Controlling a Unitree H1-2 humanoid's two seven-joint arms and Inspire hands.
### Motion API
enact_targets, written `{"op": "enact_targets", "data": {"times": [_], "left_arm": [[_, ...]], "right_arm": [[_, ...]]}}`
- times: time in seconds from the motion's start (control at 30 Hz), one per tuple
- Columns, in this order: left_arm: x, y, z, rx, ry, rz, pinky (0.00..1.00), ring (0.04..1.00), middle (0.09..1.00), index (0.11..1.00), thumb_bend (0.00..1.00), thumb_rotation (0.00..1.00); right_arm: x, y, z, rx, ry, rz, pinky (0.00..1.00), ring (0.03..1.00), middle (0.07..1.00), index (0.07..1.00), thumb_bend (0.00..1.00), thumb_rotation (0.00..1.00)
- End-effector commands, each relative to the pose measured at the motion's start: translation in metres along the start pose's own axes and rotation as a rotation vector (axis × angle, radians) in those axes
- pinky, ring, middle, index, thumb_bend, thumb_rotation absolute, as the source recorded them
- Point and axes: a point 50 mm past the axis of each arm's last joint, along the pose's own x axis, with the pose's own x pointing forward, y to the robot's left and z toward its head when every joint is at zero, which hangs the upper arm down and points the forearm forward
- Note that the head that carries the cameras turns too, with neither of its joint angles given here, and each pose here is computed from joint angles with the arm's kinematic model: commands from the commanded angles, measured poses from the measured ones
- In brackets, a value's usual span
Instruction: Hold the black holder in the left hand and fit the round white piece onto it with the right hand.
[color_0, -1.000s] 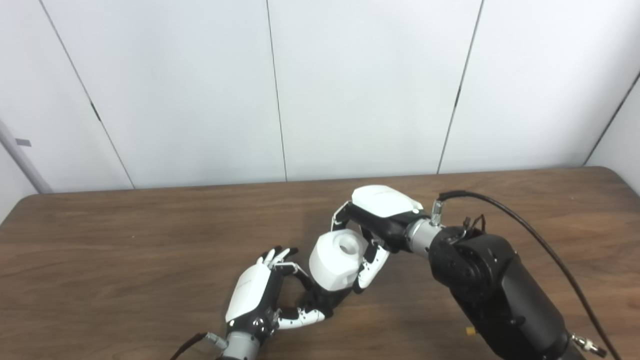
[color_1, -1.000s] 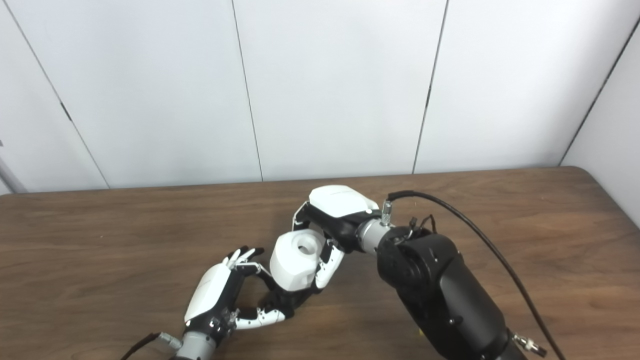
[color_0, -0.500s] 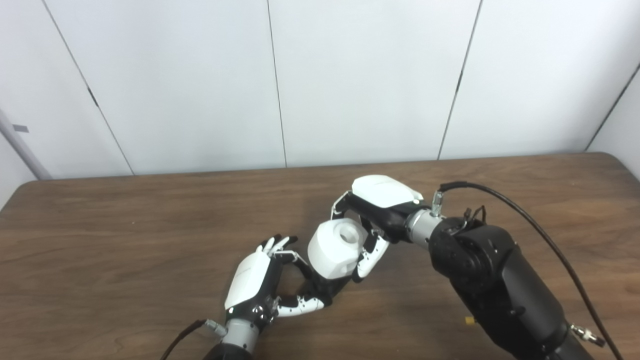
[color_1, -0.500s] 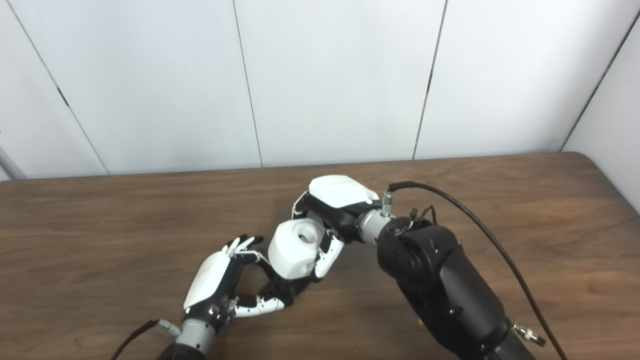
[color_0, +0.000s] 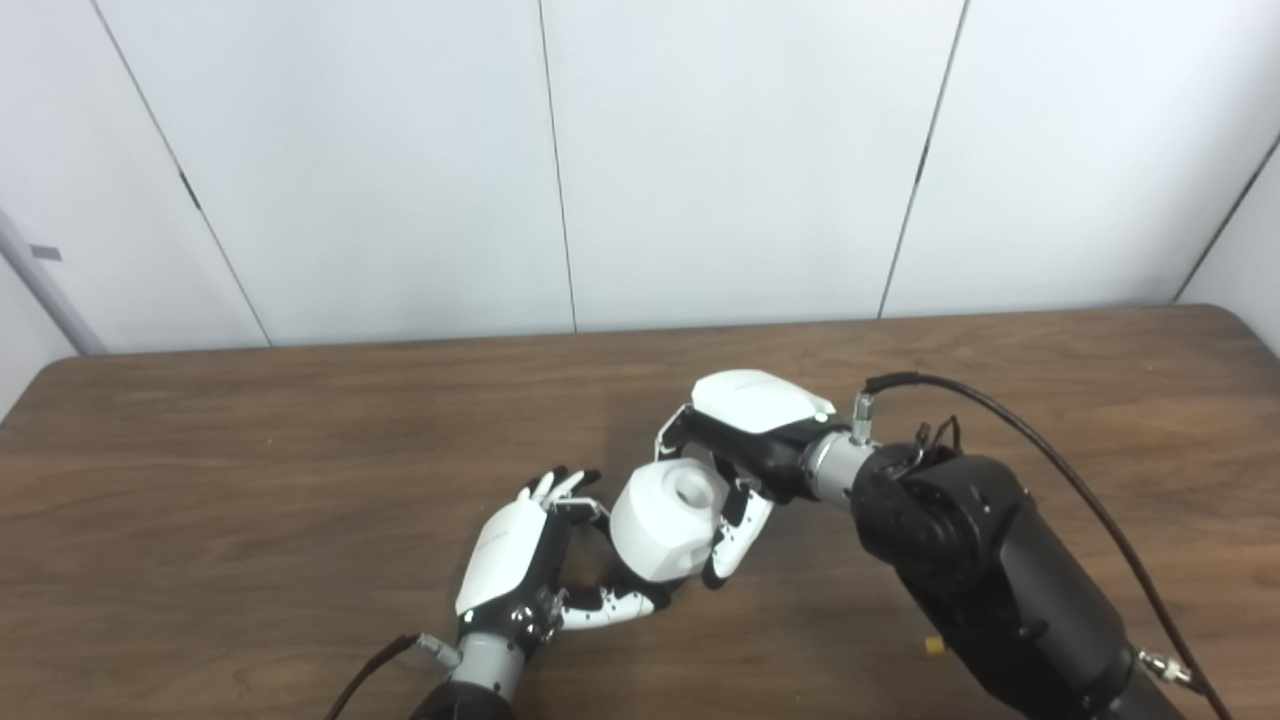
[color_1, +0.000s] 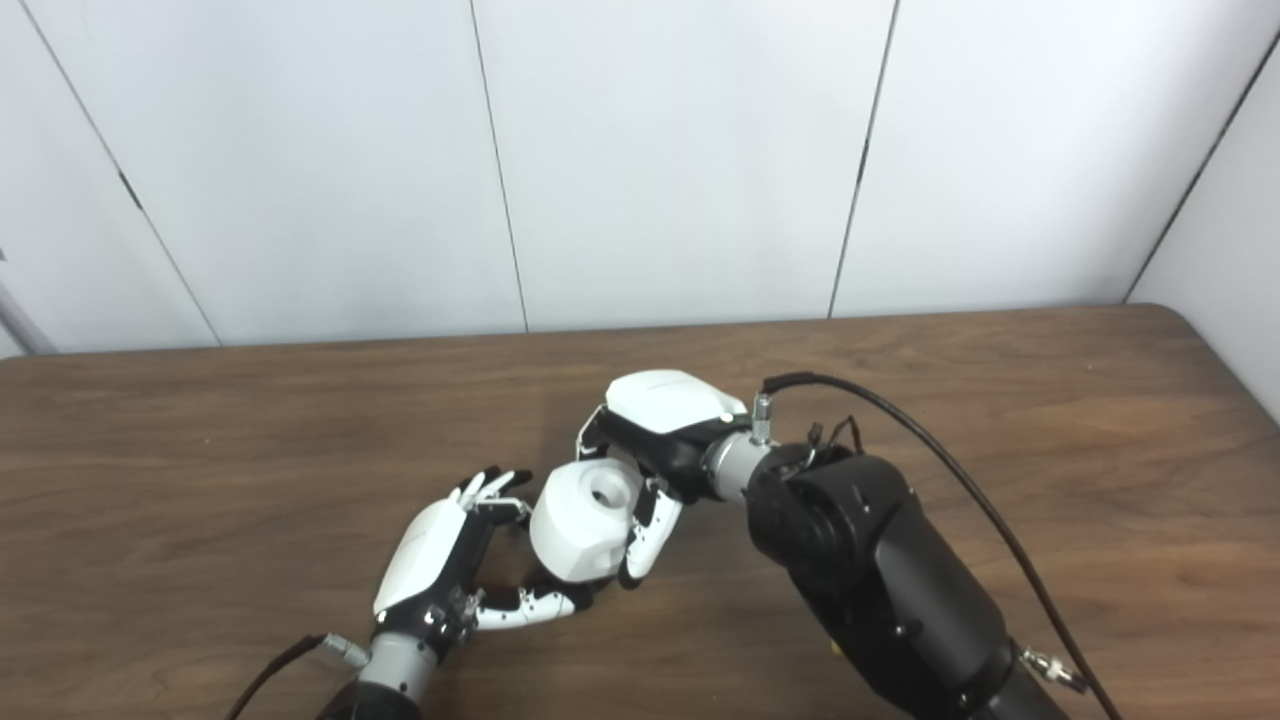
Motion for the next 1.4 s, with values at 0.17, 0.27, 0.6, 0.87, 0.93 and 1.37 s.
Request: {"op": "enact_targets", "data": {"times": [0.17, 0.27, 0.6, 0.87, 0.93, 1.37], "left_arm": [[0.008, -0.012, 0.013, -0.01, -0.012, -0.034, 1.0, 1.0, 0.916, 0.478, 0.52, 0.05], [0.008, -0.015, 0.015, -0.014, -0.02, -0.028, 1.0, 1.0, 0.913, 0.478, 0.52, 0.05], [0.01, -0.021, 0.025, -0.019, -0.025, -0.032, 1.0, 1.0, 0.917, 0.478, 0.52, 0.05], [0.015, -0.025, 0.027, -0.023, -0.024, -0.036, 1.0, 1.0, 0.918, 0.477, 0.52, 0.05], [0.016, -0.025, 0.026, -0.024, -0.023, -0.036, 1.0, 1.0, 0.919, 0.477, 0.52, 0.05], [0.025, -0.031, 0.029, 0.007, -0.005, -0.031, 1.0, 1.0, 0.911, 0.479, 0.52, 0.05]], "right_arm": [[0.003, -0.003, 0.004, -0.048, -0.046, 0.049, 0.89, 0.829, 0.699, 0.481, 0.5, 0.14], [0.003, -0.002, 0.005, -0.057, -0.055, 0.055, 0.89, 0.827, 0.693, 0.48, 0.5, 0.14], [0.004, -0.006, 0.005, -0.084, -0.054, 0.077, 0.92, 0.824, 0.687, 0.482, 0.5, 0.14], [0.005, -0.009, 0.004, -0.054, -0.037, 0.073, 0.94, 0.836, 0.693, 0.489, 0.51, 0.15], [0.004, -0.012, 0.004, -0.05, -0.031, 0.073, 0.96, 0.848, 0.704, 0.547, 0.65, 0.2], [-0.006, -0.027, 0.009, -0.132, -0.008, 0.061, 0.96, 0.902, 0.795, 0.703, 0.95, 0.42]]}}
